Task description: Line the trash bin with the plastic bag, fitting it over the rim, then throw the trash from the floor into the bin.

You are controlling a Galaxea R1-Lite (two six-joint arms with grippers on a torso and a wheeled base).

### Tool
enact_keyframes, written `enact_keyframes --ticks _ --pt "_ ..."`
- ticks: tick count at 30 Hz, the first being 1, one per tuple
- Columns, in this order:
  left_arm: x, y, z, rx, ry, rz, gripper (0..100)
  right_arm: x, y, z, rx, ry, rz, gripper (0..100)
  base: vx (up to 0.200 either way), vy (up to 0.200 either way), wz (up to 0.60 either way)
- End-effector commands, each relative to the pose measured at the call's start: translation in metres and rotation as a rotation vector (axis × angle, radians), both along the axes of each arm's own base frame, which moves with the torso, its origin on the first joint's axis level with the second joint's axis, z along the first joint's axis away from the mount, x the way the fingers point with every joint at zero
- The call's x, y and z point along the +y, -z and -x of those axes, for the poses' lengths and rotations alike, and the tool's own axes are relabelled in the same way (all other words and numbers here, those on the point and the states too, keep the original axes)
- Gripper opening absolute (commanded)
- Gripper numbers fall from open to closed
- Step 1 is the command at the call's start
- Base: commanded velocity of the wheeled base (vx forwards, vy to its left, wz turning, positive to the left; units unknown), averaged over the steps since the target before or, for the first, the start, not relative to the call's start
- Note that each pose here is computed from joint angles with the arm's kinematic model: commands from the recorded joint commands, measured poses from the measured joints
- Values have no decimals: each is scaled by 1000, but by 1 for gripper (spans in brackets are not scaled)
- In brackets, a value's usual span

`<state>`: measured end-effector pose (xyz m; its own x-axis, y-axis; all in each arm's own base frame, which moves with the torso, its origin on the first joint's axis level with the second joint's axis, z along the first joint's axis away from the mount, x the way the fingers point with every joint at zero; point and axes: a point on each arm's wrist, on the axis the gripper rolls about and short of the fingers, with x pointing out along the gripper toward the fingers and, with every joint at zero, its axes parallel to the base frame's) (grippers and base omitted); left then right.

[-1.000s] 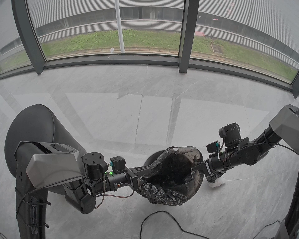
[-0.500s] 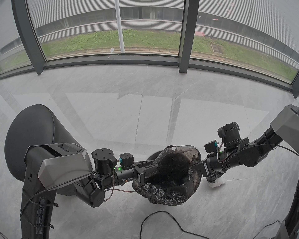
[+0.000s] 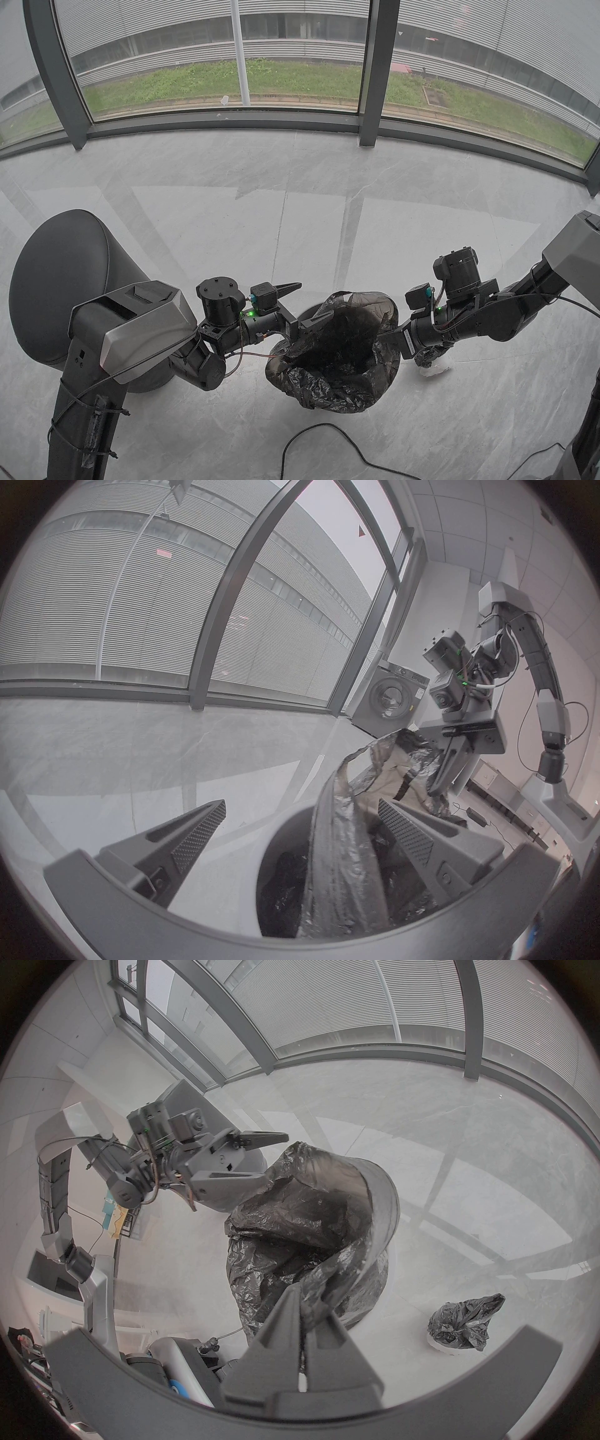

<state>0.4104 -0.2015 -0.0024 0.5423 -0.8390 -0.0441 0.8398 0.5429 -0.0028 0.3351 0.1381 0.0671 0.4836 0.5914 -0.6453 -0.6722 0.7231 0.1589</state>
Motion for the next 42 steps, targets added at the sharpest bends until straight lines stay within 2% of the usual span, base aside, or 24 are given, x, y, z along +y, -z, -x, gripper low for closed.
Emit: enact_keyframes --ticks 1,5,10,13,20,21,29,36,40,42 --pt "-7 10 -11 -7 10 -6 100 2 -3 3 -8 -8 -3 0 0 0 0" --pt "-19 5 -12 -20 60 -6 100 3 -3 3 -7 -10 -3 0 0 0 0" --pt "-32 0 -6 -79 123 -49 100 5 -3 4 -9 -15 -2 0 0 0 0" --pt "-36 -4 -3 -113 136 -66 100 5 -4 4 -10 -17 -3 0 0 0 0" --pt "-38 2 -3 -110 139 -97 100 7 -4 4 -25 -20 -8 0 0 0 0" --pt "-38 3 -3 -112 140 -100 0 7 -4 4 -30 -20 -10 0 0 0 0" --pt "-38 2 -3 -112 141 -98 0 5 -1 7 -26 -17 -7 0 0 0 0" --pt "-37 2 -3 -113 136 -98 0 6 -3 6 -69 -18 -25 0 0 0 0" --pt "-31 -9 -4 -133 125 -93 0 5 -4 8 -68 -19 -24 0 0 0 0" --pt "-21 -24 -3 -146 105 -90 0 4 -5 9 -71 -23 -26 0 0 0 0"
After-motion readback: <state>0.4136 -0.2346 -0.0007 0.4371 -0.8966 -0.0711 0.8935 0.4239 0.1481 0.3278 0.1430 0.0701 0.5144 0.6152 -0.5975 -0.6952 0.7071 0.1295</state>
